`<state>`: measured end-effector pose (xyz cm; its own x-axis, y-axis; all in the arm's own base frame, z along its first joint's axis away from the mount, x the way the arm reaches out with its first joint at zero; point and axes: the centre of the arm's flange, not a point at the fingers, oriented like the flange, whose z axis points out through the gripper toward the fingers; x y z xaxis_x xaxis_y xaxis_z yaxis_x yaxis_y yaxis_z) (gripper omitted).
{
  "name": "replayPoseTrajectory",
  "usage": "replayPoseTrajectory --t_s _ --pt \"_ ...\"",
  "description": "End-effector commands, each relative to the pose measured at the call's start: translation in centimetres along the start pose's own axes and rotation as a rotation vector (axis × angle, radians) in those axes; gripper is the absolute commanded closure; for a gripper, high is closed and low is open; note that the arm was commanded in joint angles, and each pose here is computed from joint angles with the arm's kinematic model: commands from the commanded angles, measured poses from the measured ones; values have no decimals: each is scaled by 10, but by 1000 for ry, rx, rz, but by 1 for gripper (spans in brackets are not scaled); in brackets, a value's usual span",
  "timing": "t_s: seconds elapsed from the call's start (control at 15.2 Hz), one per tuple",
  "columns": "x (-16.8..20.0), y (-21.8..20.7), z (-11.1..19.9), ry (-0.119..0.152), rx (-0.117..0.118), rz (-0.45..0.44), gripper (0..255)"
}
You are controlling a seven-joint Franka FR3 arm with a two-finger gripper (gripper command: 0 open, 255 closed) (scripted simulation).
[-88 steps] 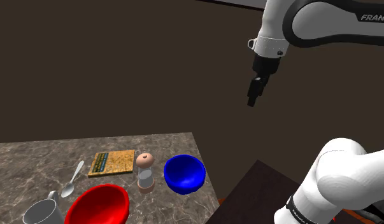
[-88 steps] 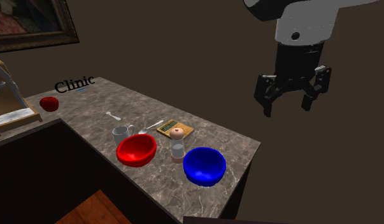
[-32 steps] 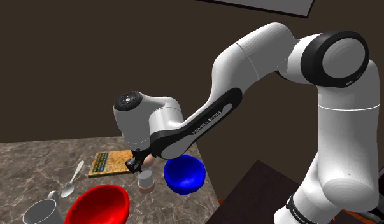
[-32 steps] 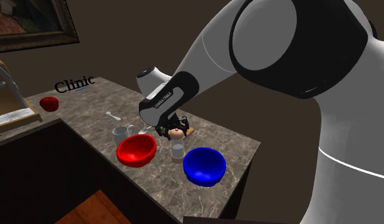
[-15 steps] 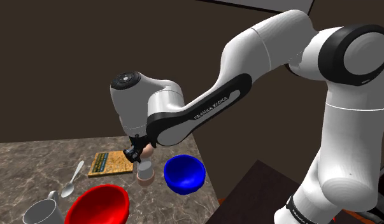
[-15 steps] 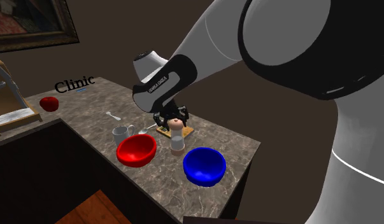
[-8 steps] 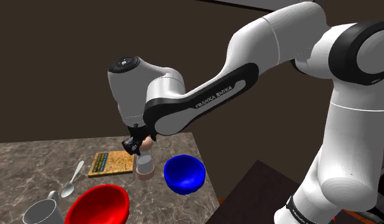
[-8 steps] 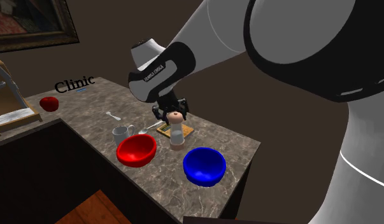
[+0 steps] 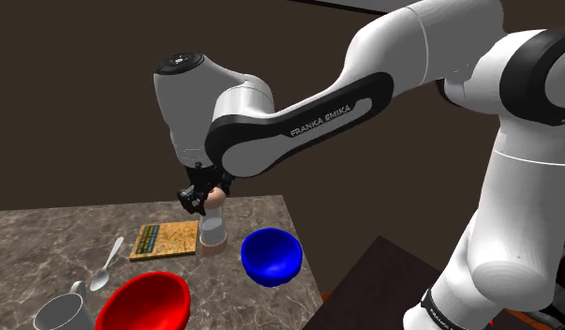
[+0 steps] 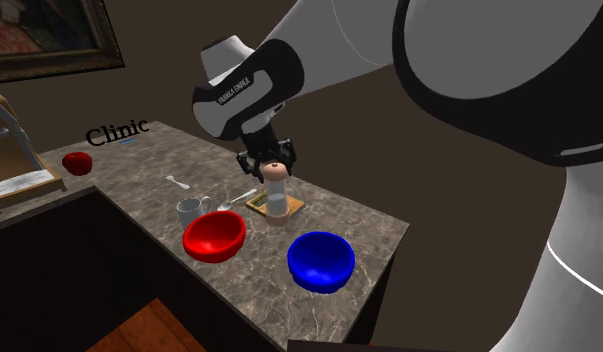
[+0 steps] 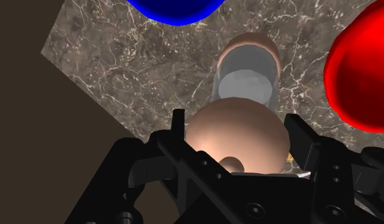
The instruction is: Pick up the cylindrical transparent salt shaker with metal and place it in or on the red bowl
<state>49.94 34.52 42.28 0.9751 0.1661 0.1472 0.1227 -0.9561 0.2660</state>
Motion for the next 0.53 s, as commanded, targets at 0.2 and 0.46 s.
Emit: replayPoseTrajectory --t_s 0.2,0.46 --pt "3 8 -25 0 0 0 255" --pt "6 0 -44 0 0 0 255"
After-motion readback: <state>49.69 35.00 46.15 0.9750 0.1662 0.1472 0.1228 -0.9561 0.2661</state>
